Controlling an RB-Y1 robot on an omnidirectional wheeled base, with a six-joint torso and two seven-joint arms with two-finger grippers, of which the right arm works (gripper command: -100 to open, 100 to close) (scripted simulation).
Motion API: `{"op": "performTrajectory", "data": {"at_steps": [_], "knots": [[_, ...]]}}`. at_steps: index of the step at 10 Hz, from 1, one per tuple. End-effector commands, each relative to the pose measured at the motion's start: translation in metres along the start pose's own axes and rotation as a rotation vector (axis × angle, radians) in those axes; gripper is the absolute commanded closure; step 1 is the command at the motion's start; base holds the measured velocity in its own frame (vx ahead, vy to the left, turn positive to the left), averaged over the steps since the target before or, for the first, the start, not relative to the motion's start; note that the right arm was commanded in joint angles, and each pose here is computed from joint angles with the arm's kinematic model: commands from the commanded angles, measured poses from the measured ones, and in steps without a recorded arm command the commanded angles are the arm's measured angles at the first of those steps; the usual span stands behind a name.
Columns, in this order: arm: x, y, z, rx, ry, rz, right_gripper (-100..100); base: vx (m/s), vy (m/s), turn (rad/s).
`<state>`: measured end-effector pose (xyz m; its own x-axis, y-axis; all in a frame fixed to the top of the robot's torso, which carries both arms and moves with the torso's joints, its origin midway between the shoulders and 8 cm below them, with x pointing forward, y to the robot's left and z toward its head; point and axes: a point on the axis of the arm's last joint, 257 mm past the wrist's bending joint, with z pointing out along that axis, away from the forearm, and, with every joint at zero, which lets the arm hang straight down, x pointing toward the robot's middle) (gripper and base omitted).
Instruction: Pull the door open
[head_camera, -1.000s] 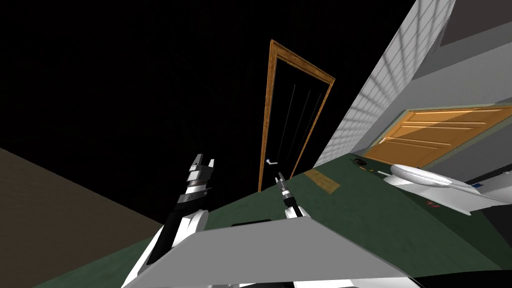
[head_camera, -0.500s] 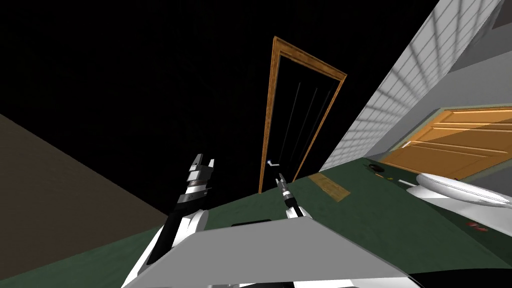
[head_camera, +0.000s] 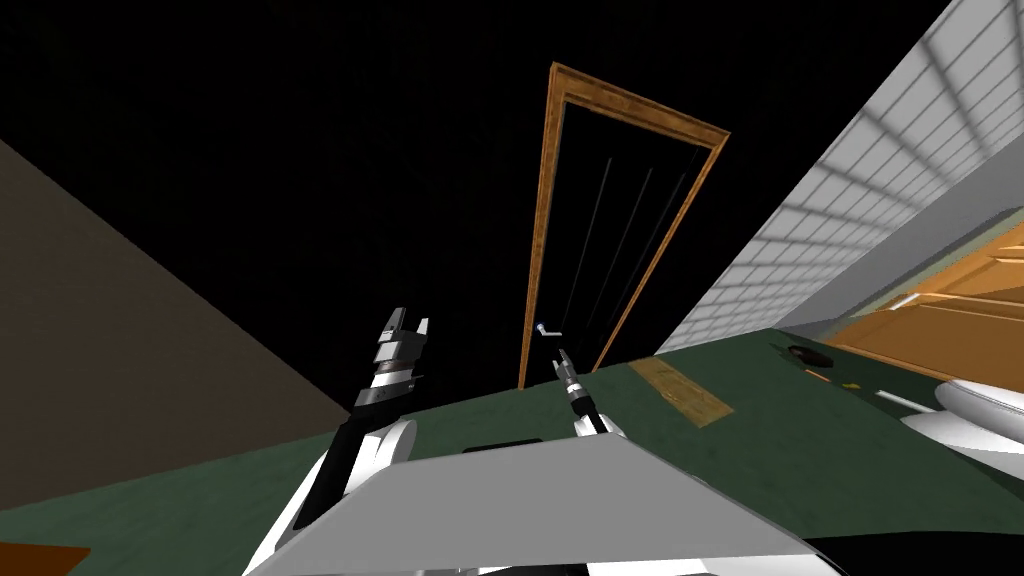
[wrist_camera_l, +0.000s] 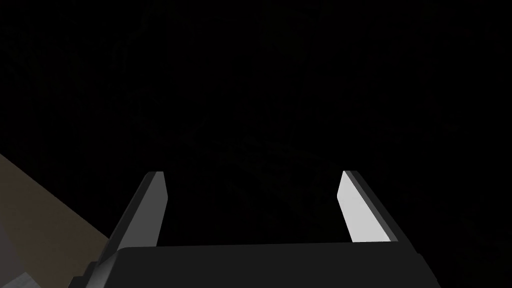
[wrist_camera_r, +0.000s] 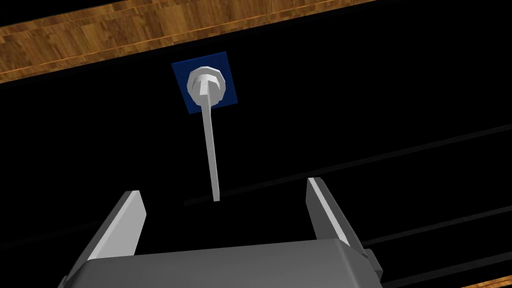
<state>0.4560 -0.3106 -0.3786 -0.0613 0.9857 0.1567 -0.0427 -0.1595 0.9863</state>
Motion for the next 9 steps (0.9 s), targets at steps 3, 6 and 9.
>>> {"op": "performTrajectory", "data": {"at_steps": [3,6,9], "knots": [[-0.014,-0.012,-0.0039,0.038,-0.016,0.009,-100,0.018,-0.107,0.163],[-0.032,-0.009,-0.0121,0.026,-0.059,0.009,-100,0.074,-0.019,0.143],[-0.063,-0.006,-0.0280,0.014,-0.131,0.009,-100,0.126,0.008,0.264]]}}
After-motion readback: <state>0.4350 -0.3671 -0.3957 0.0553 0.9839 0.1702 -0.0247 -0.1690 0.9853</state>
